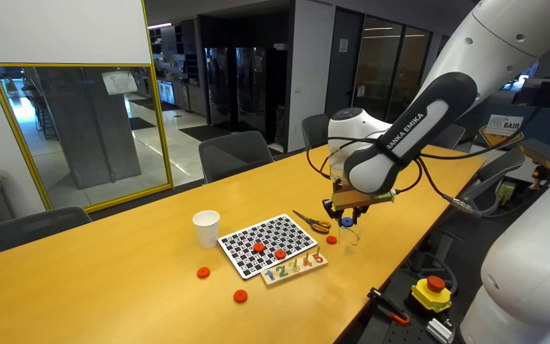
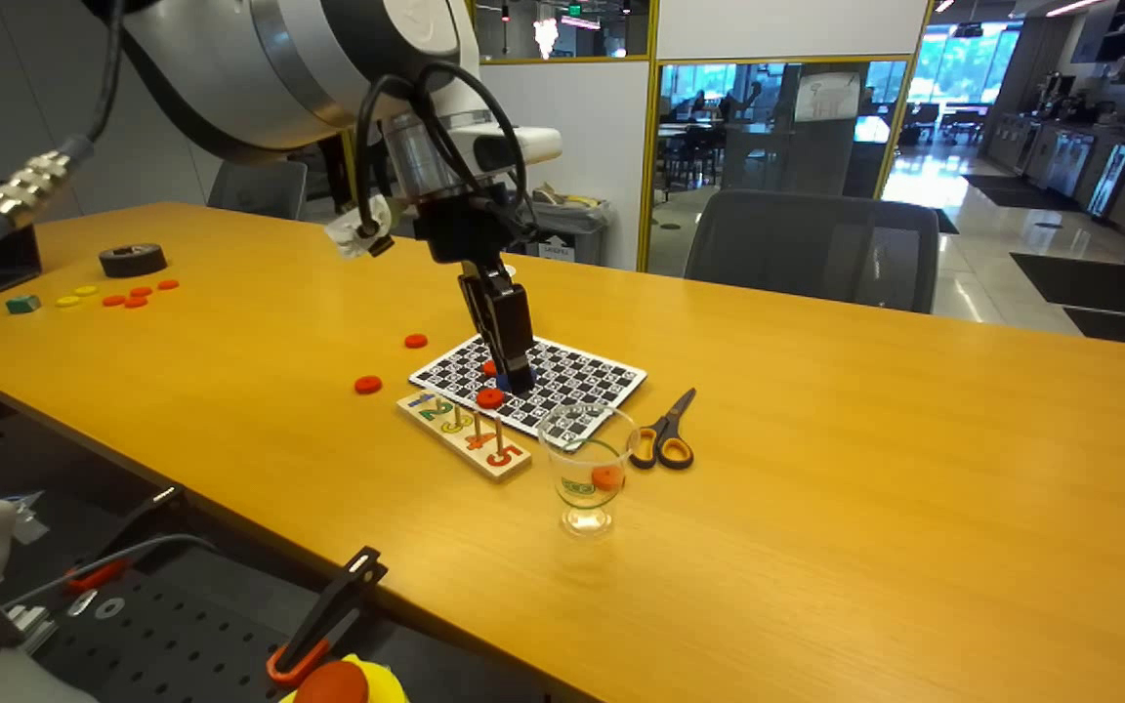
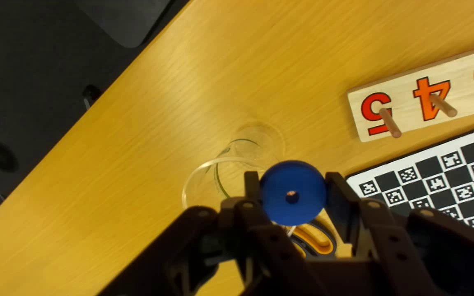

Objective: Put the blue object in the colourless cup then put the orange objects in the white cup

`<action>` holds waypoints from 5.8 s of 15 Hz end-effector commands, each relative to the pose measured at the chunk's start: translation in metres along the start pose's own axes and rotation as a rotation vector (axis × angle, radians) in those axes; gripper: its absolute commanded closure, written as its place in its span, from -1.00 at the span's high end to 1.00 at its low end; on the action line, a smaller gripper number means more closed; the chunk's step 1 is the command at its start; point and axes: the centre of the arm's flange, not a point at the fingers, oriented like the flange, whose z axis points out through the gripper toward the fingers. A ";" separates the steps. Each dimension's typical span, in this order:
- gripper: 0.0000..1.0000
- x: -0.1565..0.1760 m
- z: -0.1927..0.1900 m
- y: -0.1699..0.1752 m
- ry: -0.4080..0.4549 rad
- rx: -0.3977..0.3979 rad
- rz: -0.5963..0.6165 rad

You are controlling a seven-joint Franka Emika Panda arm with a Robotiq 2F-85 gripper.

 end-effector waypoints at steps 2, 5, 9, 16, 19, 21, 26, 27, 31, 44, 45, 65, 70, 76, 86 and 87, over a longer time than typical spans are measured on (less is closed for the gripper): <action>-0.60 0.009 0.018 -0.006 0.024 -0.077 0.077; -0.60 0.017 0.029 -0.007 0.017 -0.092 0.101; -0.60 0.032 0.037 -0.001 0.010 -0.094 0.140; -0.60 0.059 0.046 0.015 0.000 -0.084 0.183; -0.60 0.064 0.052 0.017 -0.011 -0.080 0.190; 0.35 0.066 0.055 0.017 -0.021 -0.070 0.191; 0.96 0.068 0.047 0.014 -0.020 -0.032 0.158; 1.00 0.070 0.042 0.014 -0.014 -0.021 0.145; 1.00 0.085 0.023 0.010 -0.002 0.038 0.065; 1.00 0.146 0.045 -0.025 -0.075 0.210 -0.553; 1.00 0.147 0.052 -0.028 -0.095 0.215 -0.601; 1.00 0.147 0.156 -0.040 -0.272 0.165 -0.803; 1.00 0.147 0.167 -0.039 -0.287 0.165 -0.797; 1.00 0.146 0.174 -0.037 -0.299 0.167 -0.792; 1.00 0.145 0.179 -0.032 -0.315 0.169 -0.781; 0.50 0.145 0.179 -0.032 -0.318 0.170 -0.779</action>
